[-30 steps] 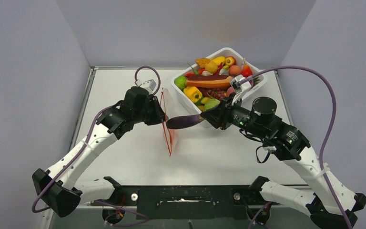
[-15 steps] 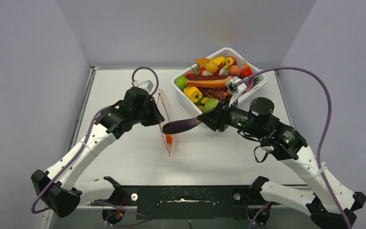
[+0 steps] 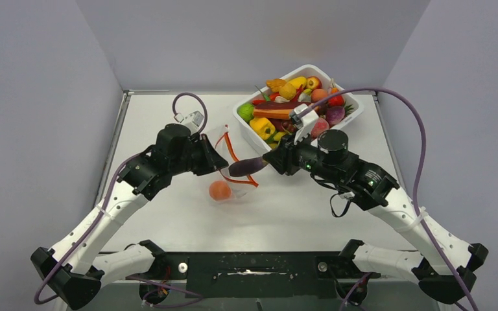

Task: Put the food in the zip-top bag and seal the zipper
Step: Place the fake vegetable in the zipper food storage bag.

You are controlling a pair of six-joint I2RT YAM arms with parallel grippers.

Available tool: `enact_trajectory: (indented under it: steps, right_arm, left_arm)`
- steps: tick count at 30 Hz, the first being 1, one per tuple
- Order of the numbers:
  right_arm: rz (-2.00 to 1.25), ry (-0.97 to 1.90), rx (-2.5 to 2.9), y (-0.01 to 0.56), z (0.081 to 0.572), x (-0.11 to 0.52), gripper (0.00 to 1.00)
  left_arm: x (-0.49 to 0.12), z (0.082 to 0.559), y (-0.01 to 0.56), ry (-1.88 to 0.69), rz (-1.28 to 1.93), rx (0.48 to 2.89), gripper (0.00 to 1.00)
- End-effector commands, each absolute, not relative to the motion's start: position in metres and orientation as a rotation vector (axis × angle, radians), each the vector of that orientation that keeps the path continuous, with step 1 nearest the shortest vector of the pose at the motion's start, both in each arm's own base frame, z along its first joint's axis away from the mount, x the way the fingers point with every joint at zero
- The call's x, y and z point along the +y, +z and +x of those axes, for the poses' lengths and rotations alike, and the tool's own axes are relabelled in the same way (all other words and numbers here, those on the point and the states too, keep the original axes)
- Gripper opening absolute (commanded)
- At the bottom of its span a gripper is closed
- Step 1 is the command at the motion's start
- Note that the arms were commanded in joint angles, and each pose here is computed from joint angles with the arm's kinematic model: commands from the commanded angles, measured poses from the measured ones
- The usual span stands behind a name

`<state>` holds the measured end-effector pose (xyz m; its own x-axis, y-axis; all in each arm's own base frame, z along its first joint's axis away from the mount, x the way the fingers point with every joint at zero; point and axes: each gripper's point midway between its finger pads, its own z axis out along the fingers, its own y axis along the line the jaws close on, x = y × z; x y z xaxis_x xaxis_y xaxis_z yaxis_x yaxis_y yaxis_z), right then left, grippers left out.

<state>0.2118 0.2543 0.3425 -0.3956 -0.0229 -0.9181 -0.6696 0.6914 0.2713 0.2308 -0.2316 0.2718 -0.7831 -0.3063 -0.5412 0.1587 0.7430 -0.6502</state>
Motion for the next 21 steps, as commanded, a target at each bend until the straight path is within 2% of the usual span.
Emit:
enact_trajectory:
  steps: [1, 10, 15, 21]
  right_arm:
    - [-0.575, 0.793, 1.692, 0.379, 0.22, 0.276, 0.0]
    - [-0.618, 0.75, 1.604, 0.386, 0.218, 0.3, 0.0]
    - [-0.492, 0.723, 1.615, 0.371, 0.218, 0.273, 0.0]
    - [-0.418, 0.749, 1.585, 0.365, 0.21, 0.255, 0.0]
  left_arm:
    - [-0.244, 0.233, 0.288, -1.049, -0.102, 2.216, 0.0]
    - [-0.228, 0.239, 0.271, -0.924, -0.116, 2.245, 0.0]
    - [-0.233, 0.237, 0.279, -0.967, -0.044, 2.203, 0.0]
    - [-0.222, 0.24, 0.274, -0.877, -0.043, 2.23, 0.0]
